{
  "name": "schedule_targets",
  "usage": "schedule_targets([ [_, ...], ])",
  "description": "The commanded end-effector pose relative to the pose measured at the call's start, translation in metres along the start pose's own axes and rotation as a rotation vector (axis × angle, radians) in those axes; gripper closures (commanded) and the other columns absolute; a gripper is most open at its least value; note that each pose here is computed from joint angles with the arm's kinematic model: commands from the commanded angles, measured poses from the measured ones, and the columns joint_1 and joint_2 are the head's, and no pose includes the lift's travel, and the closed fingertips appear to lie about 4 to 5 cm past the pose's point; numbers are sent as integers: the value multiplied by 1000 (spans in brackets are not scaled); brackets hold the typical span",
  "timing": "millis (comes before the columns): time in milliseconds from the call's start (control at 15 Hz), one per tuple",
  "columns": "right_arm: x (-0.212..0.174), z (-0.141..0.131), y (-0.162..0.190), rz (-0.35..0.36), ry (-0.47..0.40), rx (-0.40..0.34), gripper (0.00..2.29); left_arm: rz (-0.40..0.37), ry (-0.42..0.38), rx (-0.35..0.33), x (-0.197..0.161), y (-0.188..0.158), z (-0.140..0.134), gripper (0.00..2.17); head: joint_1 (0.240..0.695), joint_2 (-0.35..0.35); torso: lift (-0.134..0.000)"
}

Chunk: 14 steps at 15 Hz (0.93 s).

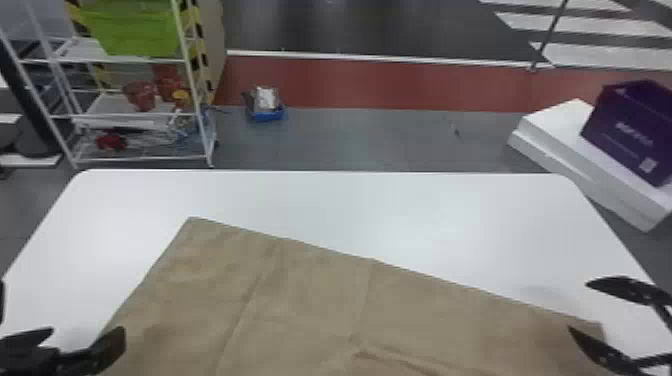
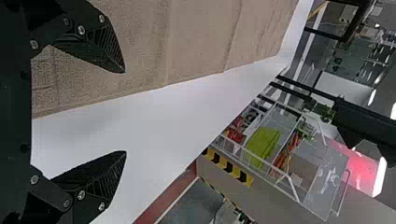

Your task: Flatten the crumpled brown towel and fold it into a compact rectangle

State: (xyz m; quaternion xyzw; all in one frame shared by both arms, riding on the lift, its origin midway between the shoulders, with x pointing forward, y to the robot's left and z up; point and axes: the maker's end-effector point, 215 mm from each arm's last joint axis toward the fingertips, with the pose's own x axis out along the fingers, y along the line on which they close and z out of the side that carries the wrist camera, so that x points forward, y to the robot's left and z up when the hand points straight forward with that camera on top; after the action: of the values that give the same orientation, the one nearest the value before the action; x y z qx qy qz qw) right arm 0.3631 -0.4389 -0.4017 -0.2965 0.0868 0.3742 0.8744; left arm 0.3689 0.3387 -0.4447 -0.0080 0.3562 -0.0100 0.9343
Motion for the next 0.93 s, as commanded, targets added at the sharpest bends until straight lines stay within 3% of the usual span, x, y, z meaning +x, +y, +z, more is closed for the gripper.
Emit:
schedule_targets([
  [0,-14,-17,-11,-46,31,75,323,-27,-13,9,6,-13,1,29,695,-147,-124],
  [200,-27,-55,-29,-142,106,260,323,-48,-23,7,8,-20,3,33,695,-222,-124],
  [333,-27,-71,-22,-141,143,328,323,-58,-25,7,9,-23,3,33,695,-258,-124],
  [533,-26,-73,-17,-141,130,381,323,-61,-28,7,10,-23,3,33,695,-289,-124],
  [867,-24,-76,-6,-121,138,395,407,-59,-20,4,6,-20,-2,33,695,-283,-124],
])
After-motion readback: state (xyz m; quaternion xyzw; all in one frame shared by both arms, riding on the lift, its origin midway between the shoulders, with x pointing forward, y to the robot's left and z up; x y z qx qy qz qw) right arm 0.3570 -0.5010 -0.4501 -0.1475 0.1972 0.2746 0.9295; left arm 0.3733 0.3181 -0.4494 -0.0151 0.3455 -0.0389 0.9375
